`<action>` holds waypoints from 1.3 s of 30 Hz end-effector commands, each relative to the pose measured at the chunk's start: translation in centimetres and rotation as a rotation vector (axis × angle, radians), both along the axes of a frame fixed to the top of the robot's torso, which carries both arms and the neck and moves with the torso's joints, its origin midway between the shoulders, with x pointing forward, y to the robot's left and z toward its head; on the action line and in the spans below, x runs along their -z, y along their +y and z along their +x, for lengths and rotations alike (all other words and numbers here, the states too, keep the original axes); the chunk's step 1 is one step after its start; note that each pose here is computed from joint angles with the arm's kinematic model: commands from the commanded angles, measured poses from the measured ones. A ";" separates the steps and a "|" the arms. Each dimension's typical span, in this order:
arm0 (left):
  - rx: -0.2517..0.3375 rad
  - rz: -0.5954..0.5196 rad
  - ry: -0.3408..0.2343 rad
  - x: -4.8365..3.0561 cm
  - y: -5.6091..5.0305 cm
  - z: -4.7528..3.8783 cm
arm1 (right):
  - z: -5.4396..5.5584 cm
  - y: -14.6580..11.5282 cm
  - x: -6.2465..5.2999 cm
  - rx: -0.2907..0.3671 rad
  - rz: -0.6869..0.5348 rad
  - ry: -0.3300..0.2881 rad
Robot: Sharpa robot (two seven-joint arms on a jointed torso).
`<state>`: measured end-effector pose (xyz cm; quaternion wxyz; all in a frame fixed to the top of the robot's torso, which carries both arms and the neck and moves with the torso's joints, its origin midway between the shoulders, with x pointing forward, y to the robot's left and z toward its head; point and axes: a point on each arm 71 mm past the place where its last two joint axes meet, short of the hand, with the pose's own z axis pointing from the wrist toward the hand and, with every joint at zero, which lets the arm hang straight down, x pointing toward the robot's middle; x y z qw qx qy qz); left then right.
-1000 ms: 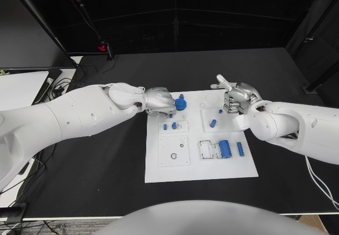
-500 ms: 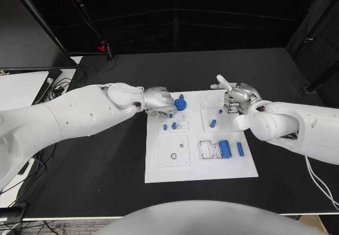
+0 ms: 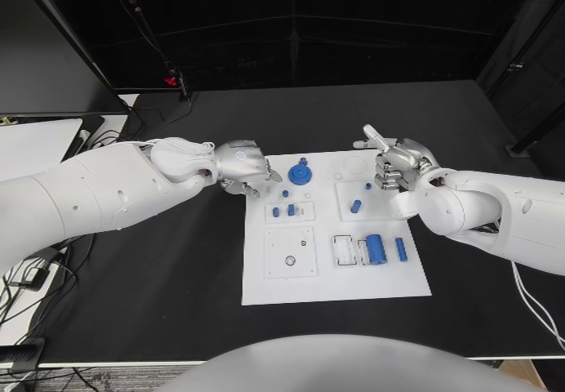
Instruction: Assemble the parts on the task board
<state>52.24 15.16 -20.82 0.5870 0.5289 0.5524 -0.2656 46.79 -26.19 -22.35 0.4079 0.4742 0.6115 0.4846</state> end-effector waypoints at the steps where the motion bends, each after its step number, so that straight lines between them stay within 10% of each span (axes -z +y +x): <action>1: -0.054 -0.107 -0.015 -1.27 1.0 0.24 | -0.2 -0.2 -0.4 0.005 -0.010 -0.026; 18: -0.361 -0.746 0.271 -4.33 5.7 1.18 | 1.0 -1.3 -5.1 -0.114 -0.251 -0.230; 35: -0.399 -1.453 0.799 -3.53 4.2 -1.16 | 1.8 -3.0 -5.1 -0.287 -0.939 -0.555; 39: -0.386 -1.516 0.845 -3.42 3.9 -1.69 | 1.4 -2.6 -4.4 -0.334 -1.053 -0.574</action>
